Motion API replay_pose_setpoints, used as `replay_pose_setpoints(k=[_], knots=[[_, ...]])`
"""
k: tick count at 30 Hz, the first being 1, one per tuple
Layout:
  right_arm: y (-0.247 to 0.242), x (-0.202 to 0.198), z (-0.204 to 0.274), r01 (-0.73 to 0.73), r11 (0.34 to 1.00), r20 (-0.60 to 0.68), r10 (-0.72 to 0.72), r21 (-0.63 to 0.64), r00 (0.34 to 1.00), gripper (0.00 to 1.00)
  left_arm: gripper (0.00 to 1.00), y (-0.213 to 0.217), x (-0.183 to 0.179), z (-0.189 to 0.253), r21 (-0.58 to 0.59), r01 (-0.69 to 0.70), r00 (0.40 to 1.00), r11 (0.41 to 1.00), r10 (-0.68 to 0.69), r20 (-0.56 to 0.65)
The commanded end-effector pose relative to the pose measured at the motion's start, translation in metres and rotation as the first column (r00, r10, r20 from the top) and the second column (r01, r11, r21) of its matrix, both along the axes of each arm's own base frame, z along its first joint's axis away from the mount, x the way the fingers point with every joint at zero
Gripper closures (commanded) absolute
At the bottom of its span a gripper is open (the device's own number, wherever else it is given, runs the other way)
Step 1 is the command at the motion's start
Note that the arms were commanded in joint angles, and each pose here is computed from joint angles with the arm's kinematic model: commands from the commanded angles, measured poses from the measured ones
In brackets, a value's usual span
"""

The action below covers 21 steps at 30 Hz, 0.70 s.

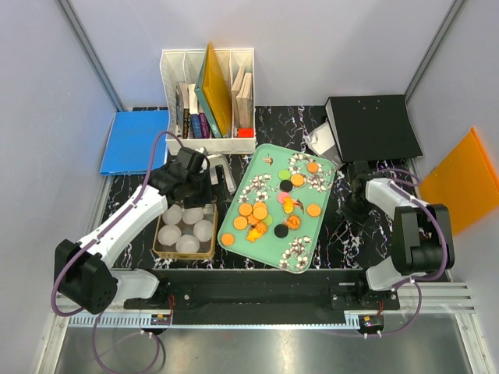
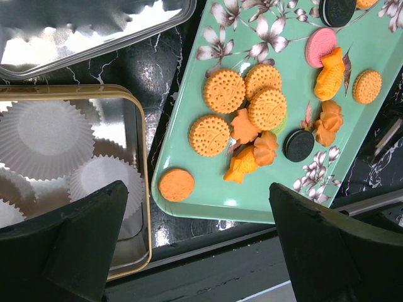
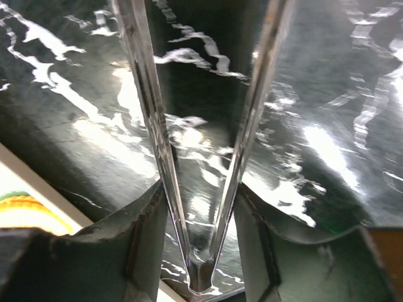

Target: Pack the cookies

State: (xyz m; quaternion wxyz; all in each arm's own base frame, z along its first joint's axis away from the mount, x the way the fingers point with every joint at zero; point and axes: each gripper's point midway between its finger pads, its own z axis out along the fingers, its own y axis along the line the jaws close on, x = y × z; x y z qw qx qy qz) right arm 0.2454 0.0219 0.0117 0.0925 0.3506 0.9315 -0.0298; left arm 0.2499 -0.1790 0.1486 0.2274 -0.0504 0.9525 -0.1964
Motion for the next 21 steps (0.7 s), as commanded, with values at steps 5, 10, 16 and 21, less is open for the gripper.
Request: replay_pose_setpoints(k=[5,10,16,21], knots=[[-0.035,0.008,0.075,0.060,0.984,0.192,-0.026,-0.170,0.981,0.57,0.01,-0.013,0.009,0.015,-0.045,0.016,0.999,0.999,-0.015,0.039],[-0.036,0.013,0.114,0.053,0.984,0.277,-0.004,-0.169,0.961,0.58,0.01,-0.016,0.010,0.017,-0.048,0.019,0.999,0.999,-0.017,0.040],[-0.032,0.011,0.168,-0.002,0.987,0.436,0.073,-0.161,0.897,0.60,0.01,-0.017,0.010,0.019,-0.048,0.019,0.999,0.999,-0.017,0.047],[-0.027,0.005,0.197,-0.031,0.989,0.508,0.101,-0.145,0.856,0.67,0.01,-0.017,0.007,0.016,-0.049,0.013,0.999,0.999,-0.011,0.036]])
